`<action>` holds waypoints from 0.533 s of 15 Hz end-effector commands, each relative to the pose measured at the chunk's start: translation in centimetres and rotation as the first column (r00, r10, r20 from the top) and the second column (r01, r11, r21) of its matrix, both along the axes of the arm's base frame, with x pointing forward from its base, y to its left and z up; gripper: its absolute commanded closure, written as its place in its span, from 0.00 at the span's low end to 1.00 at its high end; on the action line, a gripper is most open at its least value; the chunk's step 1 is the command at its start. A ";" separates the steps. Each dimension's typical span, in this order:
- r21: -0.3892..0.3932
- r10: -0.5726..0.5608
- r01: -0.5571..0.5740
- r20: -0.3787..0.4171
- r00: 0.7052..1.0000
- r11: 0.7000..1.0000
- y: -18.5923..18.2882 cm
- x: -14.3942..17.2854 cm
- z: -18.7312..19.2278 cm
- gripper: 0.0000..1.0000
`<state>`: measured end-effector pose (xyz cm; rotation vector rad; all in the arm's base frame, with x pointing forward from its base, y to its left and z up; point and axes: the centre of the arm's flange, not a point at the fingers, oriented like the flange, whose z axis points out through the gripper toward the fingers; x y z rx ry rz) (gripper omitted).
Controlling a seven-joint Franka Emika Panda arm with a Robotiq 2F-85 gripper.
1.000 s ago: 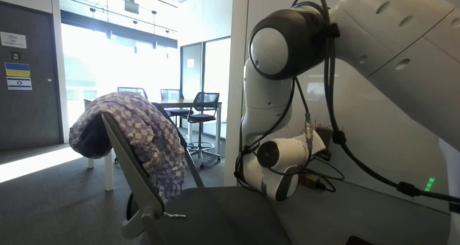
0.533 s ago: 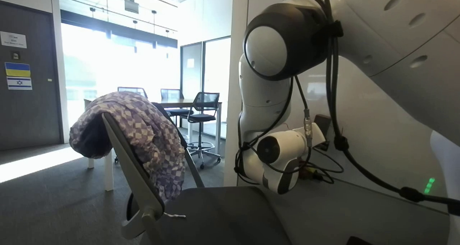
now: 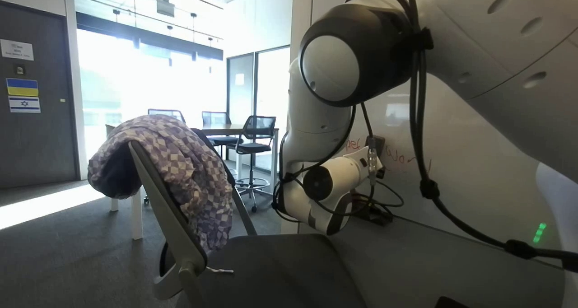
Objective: Erase the words on the whiteboard
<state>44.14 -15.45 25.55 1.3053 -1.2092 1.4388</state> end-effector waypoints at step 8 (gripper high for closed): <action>-0.065 -0.127 0.129 0.024 0.992 0.990 -6.8 -1.9 1.2 0.67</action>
